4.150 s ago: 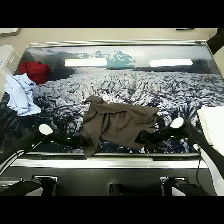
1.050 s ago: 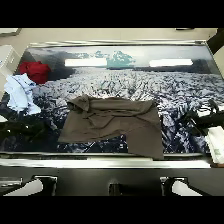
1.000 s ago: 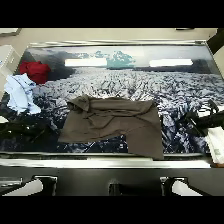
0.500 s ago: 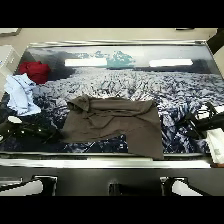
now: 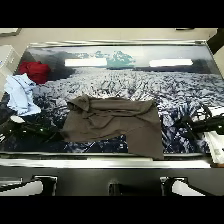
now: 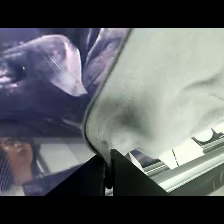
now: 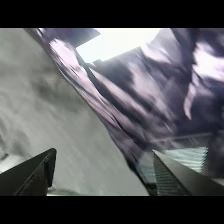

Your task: Fold the clothes and pants, and hang the long-sleeved shirts on hangers.

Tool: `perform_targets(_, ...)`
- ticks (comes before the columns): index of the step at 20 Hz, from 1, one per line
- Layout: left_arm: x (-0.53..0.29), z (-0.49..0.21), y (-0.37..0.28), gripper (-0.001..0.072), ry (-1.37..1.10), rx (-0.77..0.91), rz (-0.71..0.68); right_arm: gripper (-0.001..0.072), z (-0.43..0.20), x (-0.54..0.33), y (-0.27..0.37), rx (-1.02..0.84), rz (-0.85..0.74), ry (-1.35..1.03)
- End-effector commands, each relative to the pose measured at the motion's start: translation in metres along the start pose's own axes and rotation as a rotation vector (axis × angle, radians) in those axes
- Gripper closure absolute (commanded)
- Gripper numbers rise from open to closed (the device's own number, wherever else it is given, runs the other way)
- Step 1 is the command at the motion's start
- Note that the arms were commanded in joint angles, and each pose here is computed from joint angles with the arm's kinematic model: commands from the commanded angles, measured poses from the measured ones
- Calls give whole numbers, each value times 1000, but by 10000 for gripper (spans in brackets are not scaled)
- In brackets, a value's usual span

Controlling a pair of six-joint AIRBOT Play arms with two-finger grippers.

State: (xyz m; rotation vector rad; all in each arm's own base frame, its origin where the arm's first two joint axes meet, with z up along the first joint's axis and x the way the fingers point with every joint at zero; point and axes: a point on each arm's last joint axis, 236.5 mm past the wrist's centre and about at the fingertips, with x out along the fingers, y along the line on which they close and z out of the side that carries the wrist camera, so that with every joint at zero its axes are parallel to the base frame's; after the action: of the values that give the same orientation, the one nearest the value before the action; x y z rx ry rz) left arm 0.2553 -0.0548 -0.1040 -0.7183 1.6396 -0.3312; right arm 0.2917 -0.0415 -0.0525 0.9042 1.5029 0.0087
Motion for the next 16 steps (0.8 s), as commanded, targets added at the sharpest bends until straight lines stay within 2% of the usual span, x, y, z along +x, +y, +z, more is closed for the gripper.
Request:
perform_targets(1, -6, -2, -6, 677, -8, 17, -4, 50, 15, 32, 22, -28, 90, -16)
perform_targets(4, -12, -2, -13, 677, -28, 33, -10, 63, 25, 68, 43, -97, 74, -32)
perform_targets(7, -17, 0, -15, 677, -50, 46, -4, 173, 25, 86, 65, -129, 79, -45)
perform_targets(9, -19, 3, -16, 677, -63, 53, -1, 246, 26, 91, 70, -76, 72, -58)
perform_targets(11, -24, 9, -19, 676, -79, 65, 1, 422, 22, 92, 74, -44, 83, -40)
perform_targets(12, -28, 13, -21, 676, -88, 73, 2, 572, 14, 92, 76, -40, 93, -9)
perform_targets(13, -31, 16, -24, 676, -96, 79, -2, 669, 7, 91, 79, -47, 99, 25)
perform_targets(16, -53, 29, -42, 677, -138, 131, -14, 672, 3, 64, 103, -206, 131, 36)
